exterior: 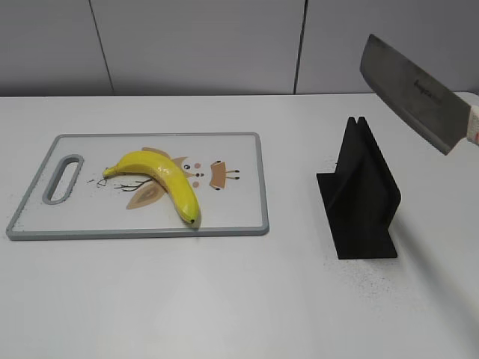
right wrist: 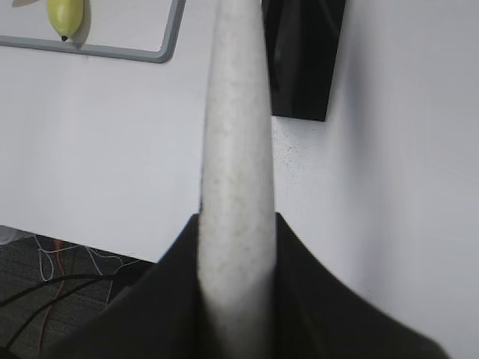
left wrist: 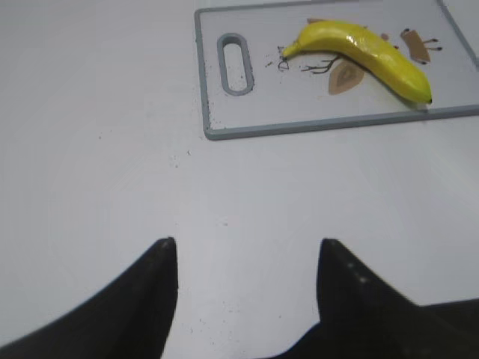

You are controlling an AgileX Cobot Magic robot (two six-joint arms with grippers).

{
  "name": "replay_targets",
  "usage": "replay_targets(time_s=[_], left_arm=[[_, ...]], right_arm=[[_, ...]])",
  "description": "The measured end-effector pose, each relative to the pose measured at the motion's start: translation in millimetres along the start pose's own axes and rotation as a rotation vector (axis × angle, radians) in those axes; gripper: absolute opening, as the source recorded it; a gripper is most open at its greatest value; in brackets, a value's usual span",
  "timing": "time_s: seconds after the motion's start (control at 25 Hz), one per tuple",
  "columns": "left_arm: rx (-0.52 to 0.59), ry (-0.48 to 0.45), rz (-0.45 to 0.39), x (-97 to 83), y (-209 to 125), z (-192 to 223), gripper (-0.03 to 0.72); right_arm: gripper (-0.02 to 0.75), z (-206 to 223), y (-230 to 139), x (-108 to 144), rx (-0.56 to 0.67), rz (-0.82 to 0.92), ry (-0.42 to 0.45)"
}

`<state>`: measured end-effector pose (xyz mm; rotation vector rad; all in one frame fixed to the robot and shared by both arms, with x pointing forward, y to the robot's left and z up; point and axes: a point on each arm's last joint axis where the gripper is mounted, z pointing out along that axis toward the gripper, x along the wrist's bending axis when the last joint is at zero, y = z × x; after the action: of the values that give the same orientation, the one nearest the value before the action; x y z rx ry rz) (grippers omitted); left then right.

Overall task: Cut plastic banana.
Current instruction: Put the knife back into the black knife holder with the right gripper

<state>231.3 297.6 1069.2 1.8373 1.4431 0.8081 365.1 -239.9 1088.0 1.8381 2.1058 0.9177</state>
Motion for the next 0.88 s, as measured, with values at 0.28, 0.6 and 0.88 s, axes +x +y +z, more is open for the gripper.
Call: replay_targets(time_s=[0.28,0.6,0.88], left_arm=[[-0.06,0.014,0.005,-1.9,-19,-2,0.579],[-0.099,0.01,-0.003,-1.8,-21,19,0.579],[-0.112,0.011,-0.004,-1.8,-20,20,0.579]], right_arm=[[0.164,8,-14,-6,0.007,0.056,-0.013],[0.164,24,-5,-10,-0.066,0.064,-0.047],[0.164,55,7,-11,-0.012,0.07,-0.072]])
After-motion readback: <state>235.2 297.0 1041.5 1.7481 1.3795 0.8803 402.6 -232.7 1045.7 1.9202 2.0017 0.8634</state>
